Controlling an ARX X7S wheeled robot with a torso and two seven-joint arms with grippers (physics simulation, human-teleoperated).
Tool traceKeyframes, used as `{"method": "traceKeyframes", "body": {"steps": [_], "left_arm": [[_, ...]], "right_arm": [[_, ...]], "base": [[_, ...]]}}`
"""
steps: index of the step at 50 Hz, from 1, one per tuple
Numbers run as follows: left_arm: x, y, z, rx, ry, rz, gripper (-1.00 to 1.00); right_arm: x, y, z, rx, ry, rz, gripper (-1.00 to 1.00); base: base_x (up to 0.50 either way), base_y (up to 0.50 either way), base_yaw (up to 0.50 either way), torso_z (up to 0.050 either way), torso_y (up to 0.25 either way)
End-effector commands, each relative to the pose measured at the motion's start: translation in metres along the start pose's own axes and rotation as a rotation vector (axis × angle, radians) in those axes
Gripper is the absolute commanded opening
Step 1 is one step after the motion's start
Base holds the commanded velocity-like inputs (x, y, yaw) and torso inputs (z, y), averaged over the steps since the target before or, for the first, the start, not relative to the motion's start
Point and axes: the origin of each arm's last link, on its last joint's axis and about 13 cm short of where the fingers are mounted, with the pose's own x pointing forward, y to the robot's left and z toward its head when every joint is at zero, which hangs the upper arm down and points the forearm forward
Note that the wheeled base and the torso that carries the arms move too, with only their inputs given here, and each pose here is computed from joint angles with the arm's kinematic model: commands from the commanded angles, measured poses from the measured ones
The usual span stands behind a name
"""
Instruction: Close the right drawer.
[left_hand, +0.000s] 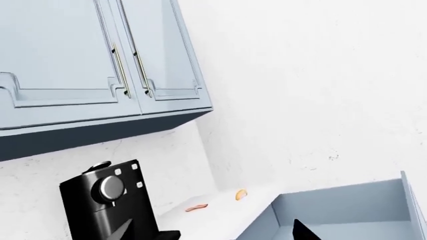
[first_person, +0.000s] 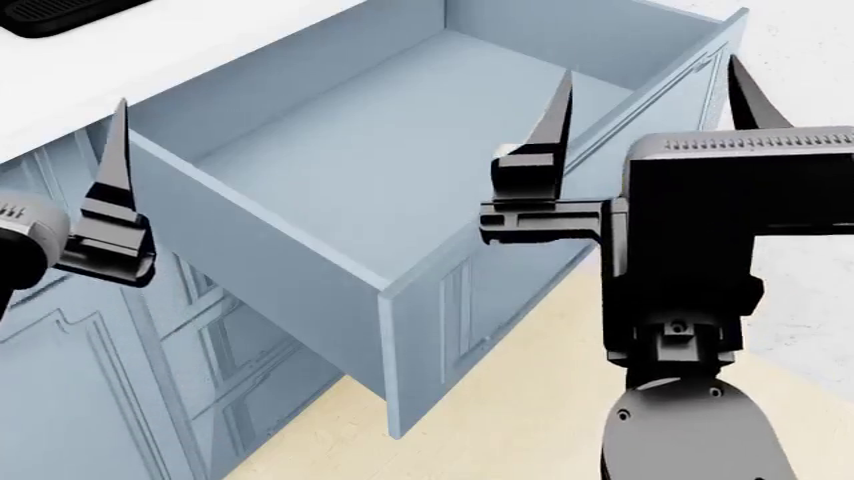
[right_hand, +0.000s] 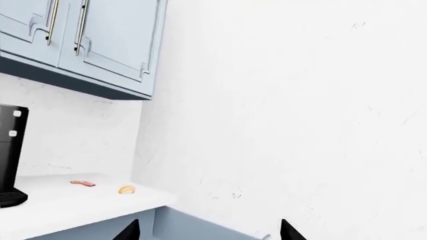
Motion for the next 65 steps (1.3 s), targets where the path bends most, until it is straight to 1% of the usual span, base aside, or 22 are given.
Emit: {"method": "traceKeyframes", "body": {"steps": [1,8,12,16,19,21,27,34,39,44,47,55,59,65], "left_arm": [[0.02,0.01,0.02,0.025,-0.045,0.011,1.0],[0.023,0.014,0.031,0.053,-0.057,0.003,1.0],[0.026,0.021,0.037,0.065,-0.062,0.024,1.0],[0.03,0.031,0.043,0.066,-0.071,0.07,1.0],[0.034,0.04,0.045,0.089,-0.067,0.087,1.0],[0.033,0.045,0.048,0.096,-0.07,0.097,1.0],[0.029,0.053,0.053,0.124,-0.078,0.115,1.0],[0.028,0.058,0.054,0.134,-0.08,0.132,1.0],[0.027,0.06,0.054,0.138,-0.078,0.139,1.0],[0.027,0.062,0.055,0.14,-0.081,0.147,1.0],[0.026,0.061,0.056,0.142,-0.083,0.143,1.0],[0.028,0.06,0.053,0.142,-0.078,0.138,1.0],[0.028,0.06,0.052,0.142,-0.077,0.139,1.0],[0.027,0.06,0.046,0.138,-0.066,0.143,1.0]], "right_arm": [[0.018,-0.006,0.015,-0.02,-0.032,-0.033,1.0],[0.023,-0.012,0.026,-0.026,-0.056,-0.049,1.0],[0.025,-0.013,0.03,-0.026,-0.067,-0.053,1.0],[0.024,-0.016,0.033,-0.033,-0.077,-0.056,1.0],[0.024,-0.02,0.036,-0.042,-0.084,-0.06,1.0],[0.024,-0.02,0.036,-0.045,-0.086,-0.061,1.0],[0.019,-0.021,0.035,-0.048,-0.081,-0.059,1.0],[0.02,-0.024,0.035,-0.051,-0.078,-0.069,1.0],[0.02,-0.024,0.029,-0.056,-0.067,-0.078,1.0],[0.024,-0.029,0.031,-0.057,-0.069,-0.105,1.0],[0.029,-0.032,0.028,-0.051,-0.061,-0.117,1.0],[0.046,-0.034,0.027,-0.079,-0.051,-0.149,1.0],[0.051,-0.038,0.028,-0.085,-0.052,-0.167,1.0],[0.054,-0.041,0.019,-0.107,-0.023,-0.207,1.0]], "base": [[0.0,0.0,0.0,0.0,0.0],[0.0,0.0,0.0,0.0,0.0],[0.0,0.0,0.0,0.0,0.0],[0.0,0.0,0.0,0.0,0.0],[0.0,0.0,0.0,0.0,0.0],[0.0,0.0,0.0,0.0,0.0],[0.0,0.0,0.0,0.0,0.0],[0.0,0.0,0.0,0.0,0.0],[0.0,0.0,0.0,0.0,0.0],[0.0,0.0,0.0,0.0,0.0],[0.0,0.0,0.0,0.0,0.0],[0.0,0.0,0.0,0.0,0.0],[0.0,0.0,0.0,0.0,0.0],[0.0,0.0,0.0,0.0,0.0]]}}
